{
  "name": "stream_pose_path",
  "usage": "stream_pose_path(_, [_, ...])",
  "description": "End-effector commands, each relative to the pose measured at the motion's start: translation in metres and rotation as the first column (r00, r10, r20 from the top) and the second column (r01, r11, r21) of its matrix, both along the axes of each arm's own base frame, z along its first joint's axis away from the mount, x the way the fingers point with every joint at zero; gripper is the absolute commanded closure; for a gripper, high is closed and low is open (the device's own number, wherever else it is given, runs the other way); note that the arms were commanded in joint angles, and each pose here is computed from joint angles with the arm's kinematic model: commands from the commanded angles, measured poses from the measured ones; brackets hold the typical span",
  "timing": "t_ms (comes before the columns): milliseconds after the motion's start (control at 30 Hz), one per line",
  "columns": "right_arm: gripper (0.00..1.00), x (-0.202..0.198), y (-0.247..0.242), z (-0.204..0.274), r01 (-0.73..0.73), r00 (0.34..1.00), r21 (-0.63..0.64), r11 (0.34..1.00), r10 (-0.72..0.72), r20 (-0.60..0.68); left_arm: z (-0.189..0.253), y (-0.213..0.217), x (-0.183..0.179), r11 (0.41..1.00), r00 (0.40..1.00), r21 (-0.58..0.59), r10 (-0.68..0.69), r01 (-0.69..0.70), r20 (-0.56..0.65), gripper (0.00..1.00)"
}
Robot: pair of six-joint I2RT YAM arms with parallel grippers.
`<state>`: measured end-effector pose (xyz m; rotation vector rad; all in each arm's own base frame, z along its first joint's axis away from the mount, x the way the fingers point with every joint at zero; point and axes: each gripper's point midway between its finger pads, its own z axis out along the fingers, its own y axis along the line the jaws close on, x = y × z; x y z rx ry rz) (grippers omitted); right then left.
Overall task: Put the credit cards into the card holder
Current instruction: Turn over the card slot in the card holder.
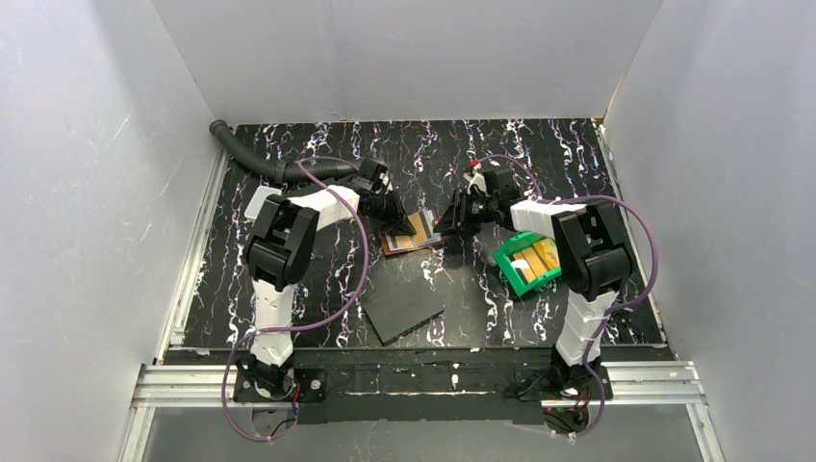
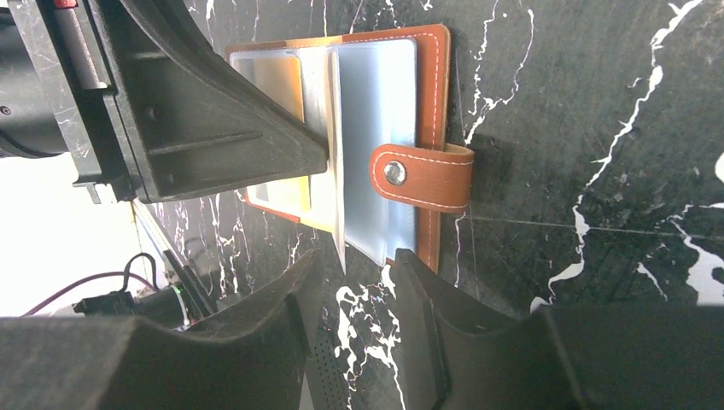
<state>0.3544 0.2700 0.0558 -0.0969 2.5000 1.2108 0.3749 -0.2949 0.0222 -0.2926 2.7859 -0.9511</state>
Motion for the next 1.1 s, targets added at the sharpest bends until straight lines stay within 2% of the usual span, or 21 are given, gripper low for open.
stream_pose_path(0, [0.57,0.008,0.013,0.026,-0.036,0.996,0.018,0.999,0.035,0.078,-0.023,0.011,-0.012,0.998,0.999,0.063,0.001,0.002,-0.053,0.87])
stream_pose_path(133, [0.64,0.008,0.024,0.023,-0.056,0.996,0.034,0.998,0.053,0.072,-0.022,0.011,-0.012,0.998,0.999,0.062,0.002,0.001,-0.052,0.87])
stream_pose_path(467, [0.65,0.01,0.037,0.018,-0.069,0.996,0.085,0.994,0.064,0.058,-0.019,0.01,-0.013,0.999,0.999,0.053,-0.005,0.007,-0.05,0.87])
stream_pose_path(533, [0.69,0.009,0.042,0.023,-0.081,0.994,0.094,0.992,0.074,0.078,-0.013,0.009,-0.012,0.999,0.999,0.038,-0.009,0.01,-0.039,0.79])
stream_pose_path(600, [0.8,0.009,0.045,0.024,-0.089,0.991,0.078,0.993,0.081,0.102,-0.001,0.009,-0.01,1.0,1.0,0.016,-0.001,0.001,-0.017,0.64])
stream_pose_path(667, [0.91,0.012,0.044,0.022,-0.076,0.99,0.035,0.996,0.071,0.123,0.017,0.011,-0.004,1.0,1.0,-0.015,0.013,-0.013,0.023,0.55])
stream_pose_path(733, [0.96,0.014,0.043,0.018,-0.07,0.987,-0.025,0.997,0.073,0.141,0.036,0.017,-0.001,0.999,0.999,-0.033,0.019,-0.018,0.05,0.49])
stream_pose_path(833, [0.96,0.012,0.043,0.015,-0.091,0.981,-0.136,0.986,0.113,0.156,0.065,0.033,-0.002,0.998,0.996,-0.051,0.032,-0.028,0.084,0.47])
stream_pose_path(967, [0.96,0.013,0.047,0.021,-0.092,0.971,-0.208,0.974,0.133,0.197,0.097,0.063,-0.013,0.994,0.99,-0.09,0.077,-0.067,0.121,0.41])
stream_pose_path(1067, [0.91,0.008,0.056,0.024,-0.105,0.96,-0.294,0.95,0.174,0.219,0.118,0.084,-0.031,0.986,0.985,-0.137,0.114,-0.095,0.132,0.38])
